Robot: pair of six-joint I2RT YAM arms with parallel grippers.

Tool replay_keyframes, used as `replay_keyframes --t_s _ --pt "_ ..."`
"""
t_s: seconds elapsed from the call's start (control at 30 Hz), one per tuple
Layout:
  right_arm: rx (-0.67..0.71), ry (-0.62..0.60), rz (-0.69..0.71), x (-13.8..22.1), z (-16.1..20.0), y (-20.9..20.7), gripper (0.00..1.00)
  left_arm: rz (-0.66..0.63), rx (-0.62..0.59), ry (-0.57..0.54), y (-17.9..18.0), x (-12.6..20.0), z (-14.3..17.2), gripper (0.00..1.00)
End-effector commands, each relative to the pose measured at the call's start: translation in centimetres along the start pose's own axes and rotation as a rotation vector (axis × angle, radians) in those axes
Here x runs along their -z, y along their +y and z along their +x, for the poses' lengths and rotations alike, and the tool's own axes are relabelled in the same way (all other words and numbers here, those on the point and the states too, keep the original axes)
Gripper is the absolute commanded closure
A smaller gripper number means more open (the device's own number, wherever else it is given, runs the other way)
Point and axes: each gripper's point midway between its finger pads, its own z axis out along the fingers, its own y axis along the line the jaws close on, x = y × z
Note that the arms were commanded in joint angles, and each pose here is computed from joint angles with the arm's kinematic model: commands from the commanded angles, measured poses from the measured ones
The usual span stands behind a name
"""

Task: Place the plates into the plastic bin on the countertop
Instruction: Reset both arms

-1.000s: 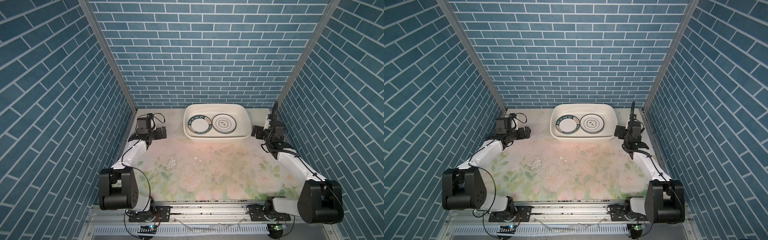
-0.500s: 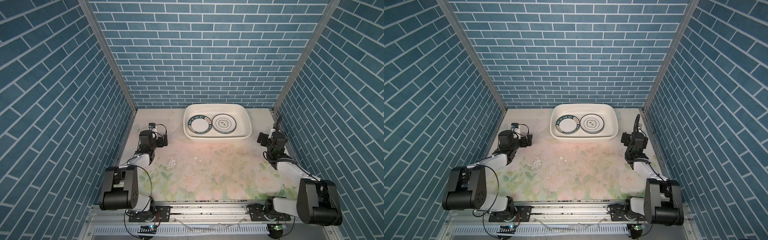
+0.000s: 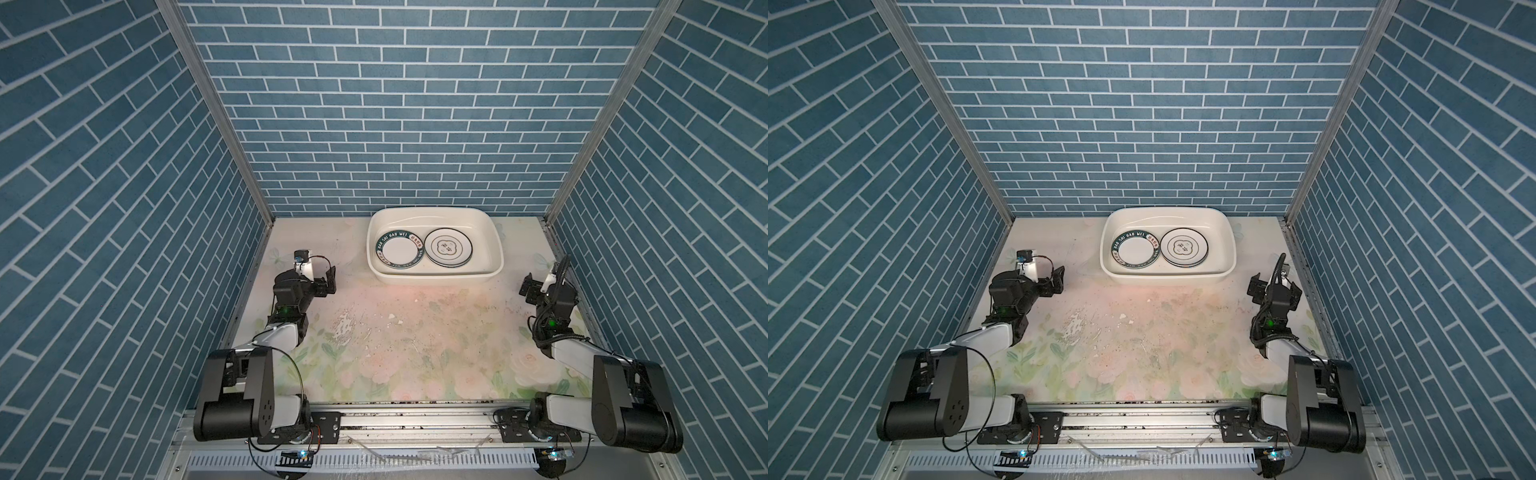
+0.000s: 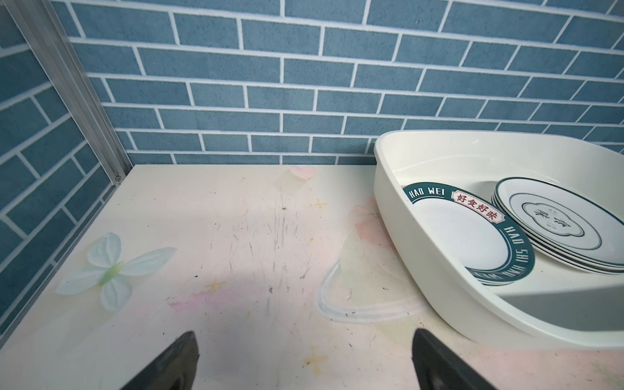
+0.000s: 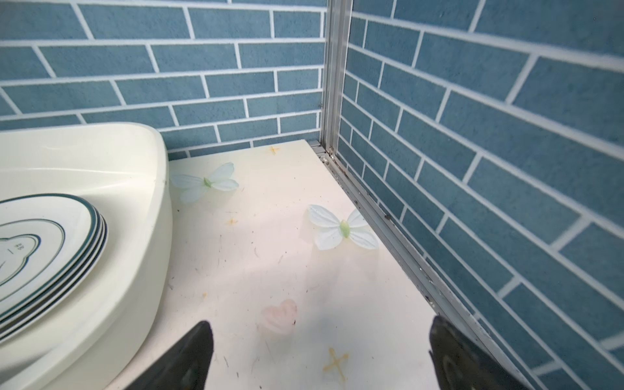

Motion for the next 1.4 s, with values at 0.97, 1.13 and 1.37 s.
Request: replay_keyframes --t_s 0.97,1.13,1.37 --pt "-0.087 -0.028 -0.069 2.2 1.2 -0.4 0.01 -0.032 -0.047 -0.132 1.7 2.2 5.3 0.00" --pt "-0.096 -0.044 -0.055 1.8 2.4 -0.6 0.01 -0.037 -0.034 -0.061 2.1 0.8 5.3 0.00" --pt "-0.080 0.045 -0.091 -1.3 3.8 0.8 0.01 -0.053 -0.056 0.014 1.8 -0.4 5.7 0.00"
